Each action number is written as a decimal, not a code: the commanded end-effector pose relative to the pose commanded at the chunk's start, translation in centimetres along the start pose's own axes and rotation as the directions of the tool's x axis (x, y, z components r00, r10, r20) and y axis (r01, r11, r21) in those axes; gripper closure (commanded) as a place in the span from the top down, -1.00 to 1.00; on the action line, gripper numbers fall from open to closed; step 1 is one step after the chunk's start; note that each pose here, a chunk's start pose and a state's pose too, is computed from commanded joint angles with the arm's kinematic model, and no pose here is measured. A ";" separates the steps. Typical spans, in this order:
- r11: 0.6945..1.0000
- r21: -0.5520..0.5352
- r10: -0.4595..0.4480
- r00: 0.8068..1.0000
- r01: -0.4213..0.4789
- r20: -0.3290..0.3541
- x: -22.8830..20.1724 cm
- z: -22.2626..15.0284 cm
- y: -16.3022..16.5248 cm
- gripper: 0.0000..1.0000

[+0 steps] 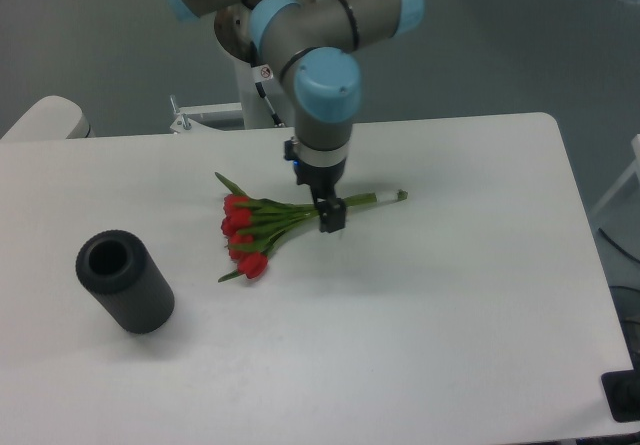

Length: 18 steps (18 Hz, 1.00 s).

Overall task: Place the flowers on the table
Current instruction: 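Open the gripper, release the stems, and lift the gripper away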

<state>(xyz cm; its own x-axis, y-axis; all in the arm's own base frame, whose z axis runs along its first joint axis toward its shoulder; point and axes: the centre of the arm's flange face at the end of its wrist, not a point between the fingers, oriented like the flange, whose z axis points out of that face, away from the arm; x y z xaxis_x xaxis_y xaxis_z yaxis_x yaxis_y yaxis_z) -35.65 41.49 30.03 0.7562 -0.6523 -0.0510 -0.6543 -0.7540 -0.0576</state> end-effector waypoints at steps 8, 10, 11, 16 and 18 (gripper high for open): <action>0.998 -0.010 -0.061 0.997 0.061 0.053 -8.3 -0.9 3.8 1.00; 0.998 -0.013 -0.064 0.996 0.065 0.068 -10.3 -1.1 4.3 1.00; 0.998 -0.017 -0.062 0.995 0.064 0.077 -11.2 -1.3 4.5 1.00; 0.994 -0.087 -0.056 0.996 0.062 0.071 -14.1 0.1 6.5 1.00; 0.994 -0.089 -0.056 0.996 0.062 0.068 -15.2 0.3 6.7 1.00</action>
<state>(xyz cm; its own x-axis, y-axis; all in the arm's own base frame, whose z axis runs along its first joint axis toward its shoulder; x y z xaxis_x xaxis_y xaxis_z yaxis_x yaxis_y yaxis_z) -51.54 46.38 30.09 0.7901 -0.6020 -0.1156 -0.6033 -0.7970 0.0280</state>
